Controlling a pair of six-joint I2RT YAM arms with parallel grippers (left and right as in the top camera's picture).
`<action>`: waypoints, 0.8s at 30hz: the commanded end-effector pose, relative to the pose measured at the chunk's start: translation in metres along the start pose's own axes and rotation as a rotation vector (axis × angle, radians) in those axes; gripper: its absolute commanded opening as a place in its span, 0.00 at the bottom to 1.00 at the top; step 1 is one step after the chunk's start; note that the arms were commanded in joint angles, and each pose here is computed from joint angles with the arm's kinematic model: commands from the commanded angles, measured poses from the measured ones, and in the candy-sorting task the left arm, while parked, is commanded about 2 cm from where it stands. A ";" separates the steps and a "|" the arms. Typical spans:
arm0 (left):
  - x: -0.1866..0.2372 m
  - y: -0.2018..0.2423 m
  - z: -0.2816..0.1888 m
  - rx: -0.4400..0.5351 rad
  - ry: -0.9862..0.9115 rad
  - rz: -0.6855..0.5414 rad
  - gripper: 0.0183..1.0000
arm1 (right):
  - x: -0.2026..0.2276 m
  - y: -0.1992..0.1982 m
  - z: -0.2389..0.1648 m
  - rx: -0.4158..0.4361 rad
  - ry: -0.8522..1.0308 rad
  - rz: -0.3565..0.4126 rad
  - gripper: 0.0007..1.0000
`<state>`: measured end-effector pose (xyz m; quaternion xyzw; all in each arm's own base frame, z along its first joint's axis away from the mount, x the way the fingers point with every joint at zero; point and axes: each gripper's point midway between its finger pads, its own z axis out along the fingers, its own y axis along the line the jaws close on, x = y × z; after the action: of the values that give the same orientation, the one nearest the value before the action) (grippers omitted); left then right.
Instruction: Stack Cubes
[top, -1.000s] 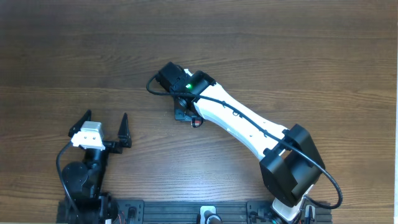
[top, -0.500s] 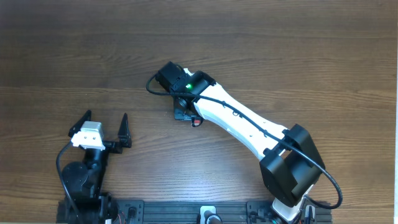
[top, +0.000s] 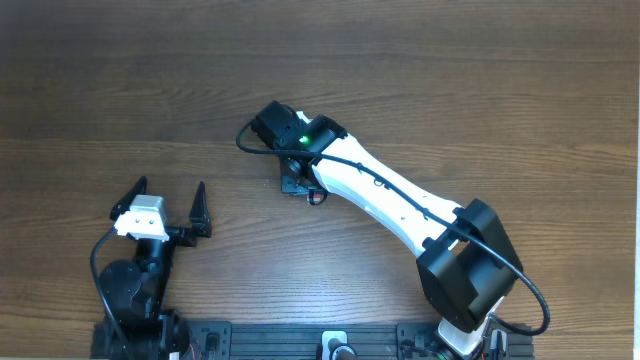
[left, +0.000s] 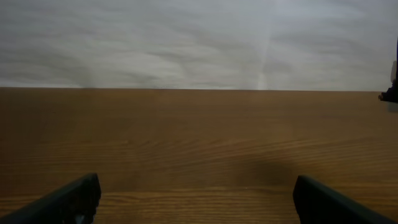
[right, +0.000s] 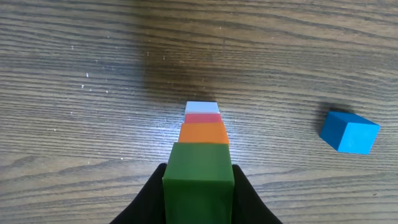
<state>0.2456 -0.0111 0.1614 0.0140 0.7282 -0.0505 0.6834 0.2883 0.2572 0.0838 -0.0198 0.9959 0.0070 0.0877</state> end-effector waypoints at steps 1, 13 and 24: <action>0.001 0.000 0.000 0.004 -0.001 0.014 1.00 | 0.001 -0.007 0.008 0.018 0.014 0.009 0.02; 0.001 0.000 0.000 0.004 -0.001 0.014 1.00 | 0.002 -0.008 0.010 0.022 0.018 0.009 0.07; 0.001 0.000 0.000 0.004 -0.001 0.014 1.00 | 0.001 -0.005 0.010 0.008 0.014 0.011 0.60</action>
<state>0.2456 -0.0111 0.1614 0.0141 0.7281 -0.0506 0.6834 0.2887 0.2558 0.0801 -0.0199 0.9960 0.0077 0.0867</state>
